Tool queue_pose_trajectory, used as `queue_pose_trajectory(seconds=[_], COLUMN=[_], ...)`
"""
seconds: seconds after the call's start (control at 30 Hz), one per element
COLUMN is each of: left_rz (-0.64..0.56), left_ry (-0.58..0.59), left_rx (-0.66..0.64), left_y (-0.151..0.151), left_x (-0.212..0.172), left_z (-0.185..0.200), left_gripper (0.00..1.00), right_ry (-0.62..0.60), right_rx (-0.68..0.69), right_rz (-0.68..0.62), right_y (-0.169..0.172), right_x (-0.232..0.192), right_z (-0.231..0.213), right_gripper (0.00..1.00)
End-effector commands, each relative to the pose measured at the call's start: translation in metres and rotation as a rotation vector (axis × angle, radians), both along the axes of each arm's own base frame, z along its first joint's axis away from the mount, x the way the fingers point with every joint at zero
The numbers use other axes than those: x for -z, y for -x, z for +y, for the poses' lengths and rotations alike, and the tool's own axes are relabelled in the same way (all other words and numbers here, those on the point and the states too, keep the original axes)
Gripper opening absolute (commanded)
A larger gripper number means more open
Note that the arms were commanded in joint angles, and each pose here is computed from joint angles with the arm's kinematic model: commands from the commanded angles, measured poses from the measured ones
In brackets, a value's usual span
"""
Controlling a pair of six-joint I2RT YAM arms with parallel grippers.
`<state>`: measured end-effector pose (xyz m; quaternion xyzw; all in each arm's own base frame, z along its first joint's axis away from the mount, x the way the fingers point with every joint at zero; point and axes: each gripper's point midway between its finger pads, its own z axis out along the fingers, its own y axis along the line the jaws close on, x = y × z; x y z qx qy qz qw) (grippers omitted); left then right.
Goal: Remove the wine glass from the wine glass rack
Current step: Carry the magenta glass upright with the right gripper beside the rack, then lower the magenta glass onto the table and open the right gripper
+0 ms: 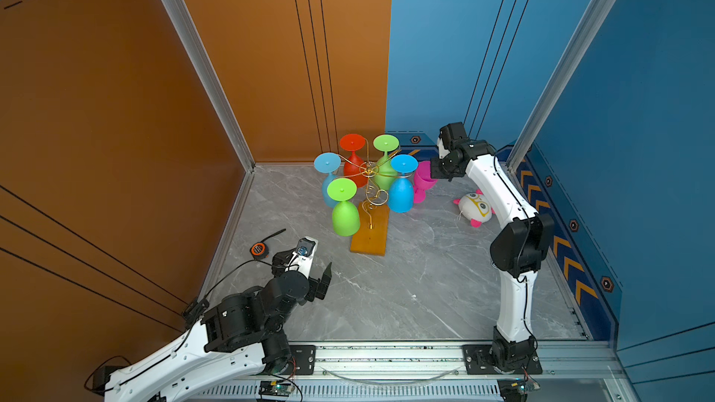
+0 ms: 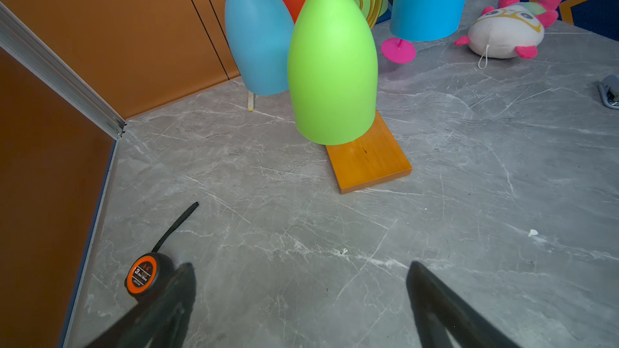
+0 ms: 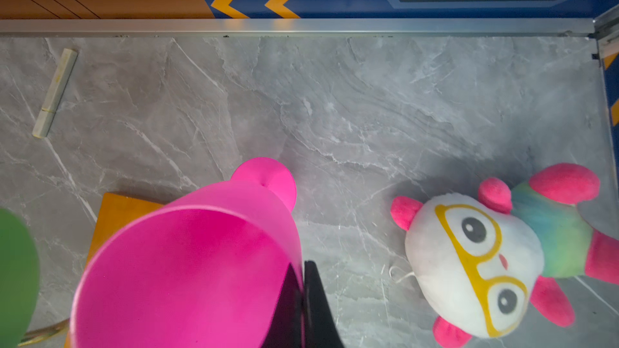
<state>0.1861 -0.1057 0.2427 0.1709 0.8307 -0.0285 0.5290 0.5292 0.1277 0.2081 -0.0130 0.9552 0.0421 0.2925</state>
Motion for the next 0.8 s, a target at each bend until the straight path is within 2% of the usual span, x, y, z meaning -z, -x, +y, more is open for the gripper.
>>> queue_pose_trajectory(seconds=[0.0,0.77], left_rz=[0.039,0.039], left_ry=[0.006,0.048], left_rx=[-0.007,0.009], left_y=[0.003,0.008], left_x=[0.010,0.009], left_z=[0.003,0.005], left_gripper=[0.98,0.98], right_ry=[-0.034,-0.029], right_rx=[-0.014,-0.016], right_rz=[0.033,0.006], right_y=[-0.003,-0.032], right_x=[0.007,0.029], right_z=[0.012,0.044], right_gripper=[0.00,0.03])
